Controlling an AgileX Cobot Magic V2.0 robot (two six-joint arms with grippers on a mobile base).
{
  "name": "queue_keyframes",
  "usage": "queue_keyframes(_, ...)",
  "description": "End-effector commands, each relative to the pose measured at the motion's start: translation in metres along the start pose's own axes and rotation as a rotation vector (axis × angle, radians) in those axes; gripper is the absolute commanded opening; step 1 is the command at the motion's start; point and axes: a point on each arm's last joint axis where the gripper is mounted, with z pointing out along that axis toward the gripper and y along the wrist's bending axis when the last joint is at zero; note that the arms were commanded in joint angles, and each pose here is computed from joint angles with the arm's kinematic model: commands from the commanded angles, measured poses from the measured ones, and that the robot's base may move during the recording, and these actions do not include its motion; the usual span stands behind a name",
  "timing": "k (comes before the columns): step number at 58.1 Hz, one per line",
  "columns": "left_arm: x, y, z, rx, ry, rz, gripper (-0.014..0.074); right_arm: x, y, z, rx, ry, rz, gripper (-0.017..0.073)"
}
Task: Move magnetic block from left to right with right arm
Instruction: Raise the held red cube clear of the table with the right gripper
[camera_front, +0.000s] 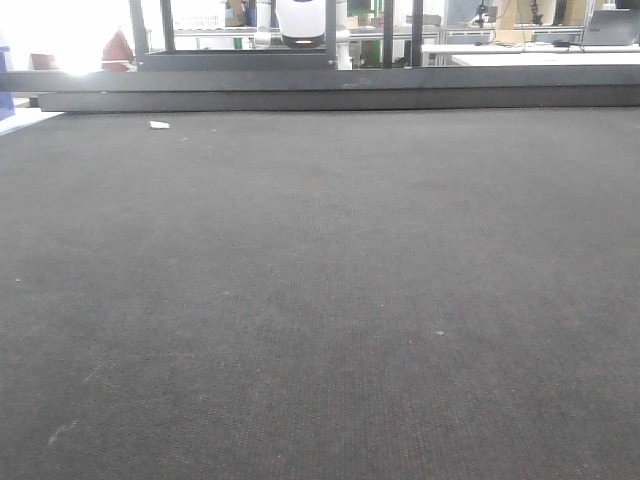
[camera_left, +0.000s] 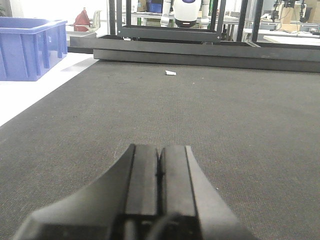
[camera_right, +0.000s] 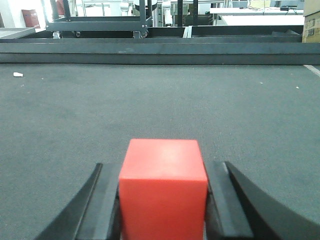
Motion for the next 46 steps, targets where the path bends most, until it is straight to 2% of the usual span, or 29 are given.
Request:
queue_keyframes(1, -0.0044, -0.0004, -0.0005, 0.009, -0.079, -0.008, -0.0117, -0.0162, 0.0002, -0.0017, 0.007, -0.099, 0.006, 0.0380)
queue_keyframes(46, -0.0044, -0.0004, -0.0005, 0.009, -0.079, -0.008, -0.0117, -0.0162, 0.0002, -0.0017, 0.007, -0.099, 0.006, 0.0380)
